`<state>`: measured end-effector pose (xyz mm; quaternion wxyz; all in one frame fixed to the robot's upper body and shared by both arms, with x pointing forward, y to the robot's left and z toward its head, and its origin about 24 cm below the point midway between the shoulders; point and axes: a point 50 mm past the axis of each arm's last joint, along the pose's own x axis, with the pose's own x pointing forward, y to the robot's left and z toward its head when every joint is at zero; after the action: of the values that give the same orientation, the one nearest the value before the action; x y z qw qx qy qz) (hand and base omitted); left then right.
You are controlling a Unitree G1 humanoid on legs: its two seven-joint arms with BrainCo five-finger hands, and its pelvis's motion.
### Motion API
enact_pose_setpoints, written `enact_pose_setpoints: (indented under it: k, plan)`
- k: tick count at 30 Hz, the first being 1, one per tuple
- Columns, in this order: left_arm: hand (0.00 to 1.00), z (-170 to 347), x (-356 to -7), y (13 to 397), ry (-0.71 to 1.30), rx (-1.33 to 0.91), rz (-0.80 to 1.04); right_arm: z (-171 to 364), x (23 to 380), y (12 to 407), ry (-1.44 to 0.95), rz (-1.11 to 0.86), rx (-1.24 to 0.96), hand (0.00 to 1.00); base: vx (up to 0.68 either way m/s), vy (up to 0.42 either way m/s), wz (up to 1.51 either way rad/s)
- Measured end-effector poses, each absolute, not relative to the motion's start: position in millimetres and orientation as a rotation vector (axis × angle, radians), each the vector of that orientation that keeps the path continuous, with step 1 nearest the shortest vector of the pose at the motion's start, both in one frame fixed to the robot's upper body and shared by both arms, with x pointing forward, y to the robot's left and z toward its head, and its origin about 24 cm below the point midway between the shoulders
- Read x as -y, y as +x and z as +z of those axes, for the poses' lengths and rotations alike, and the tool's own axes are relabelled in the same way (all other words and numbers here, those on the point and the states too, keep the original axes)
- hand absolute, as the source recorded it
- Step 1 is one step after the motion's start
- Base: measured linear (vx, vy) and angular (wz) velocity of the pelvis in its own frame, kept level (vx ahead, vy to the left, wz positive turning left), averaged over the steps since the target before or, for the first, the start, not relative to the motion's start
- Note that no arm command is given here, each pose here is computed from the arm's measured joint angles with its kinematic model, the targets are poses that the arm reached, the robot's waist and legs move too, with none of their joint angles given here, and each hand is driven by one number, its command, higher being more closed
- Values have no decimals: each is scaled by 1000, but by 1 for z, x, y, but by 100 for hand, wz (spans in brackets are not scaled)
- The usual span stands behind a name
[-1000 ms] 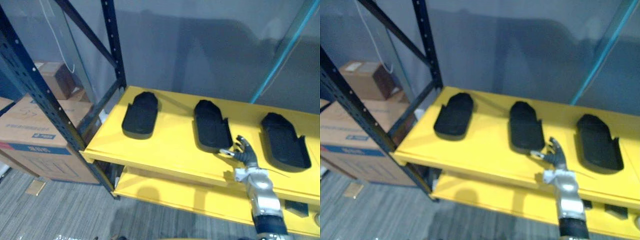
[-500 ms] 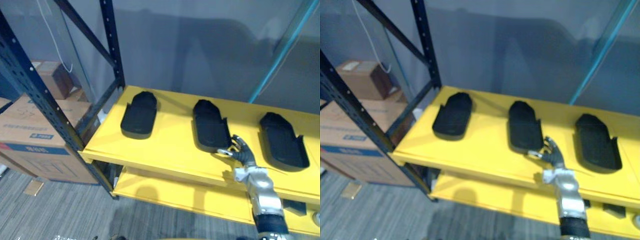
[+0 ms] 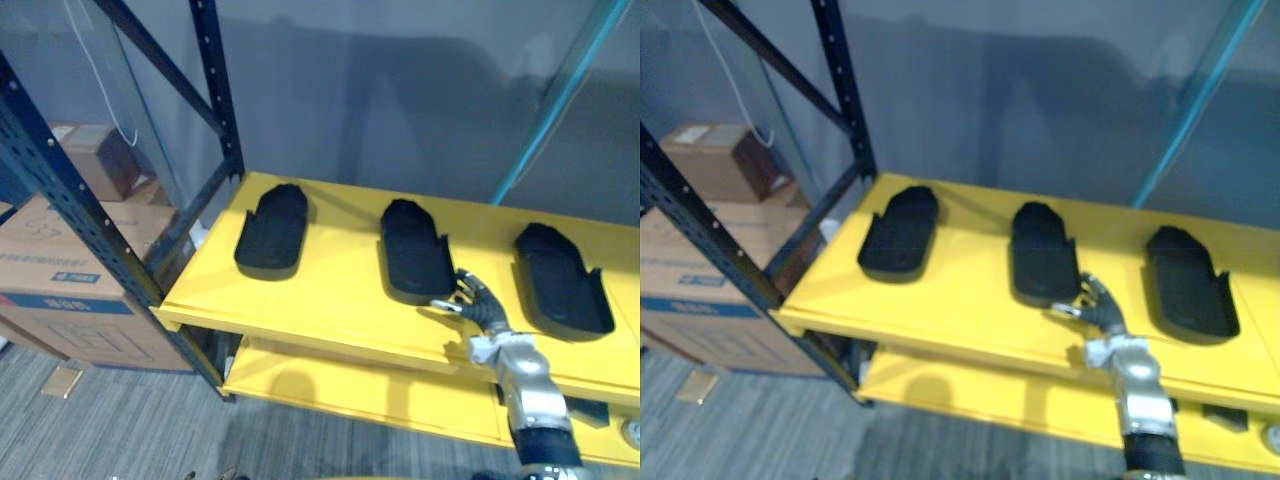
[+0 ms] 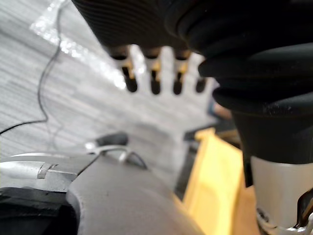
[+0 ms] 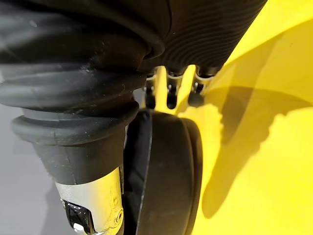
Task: Walk over and take plastic housings, then place them on the shelf
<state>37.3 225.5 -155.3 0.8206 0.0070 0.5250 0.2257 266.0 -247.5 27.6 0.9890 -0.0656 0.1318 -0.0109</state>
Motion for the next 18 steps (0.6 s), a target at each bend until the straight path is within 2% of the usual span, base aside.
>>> enact_pose_setpoints:
  k: [18]
  plan:
    - [0,-155,-225,37,14,-1119,477,30,235,268,-130,92,-273,0,0,0,0]
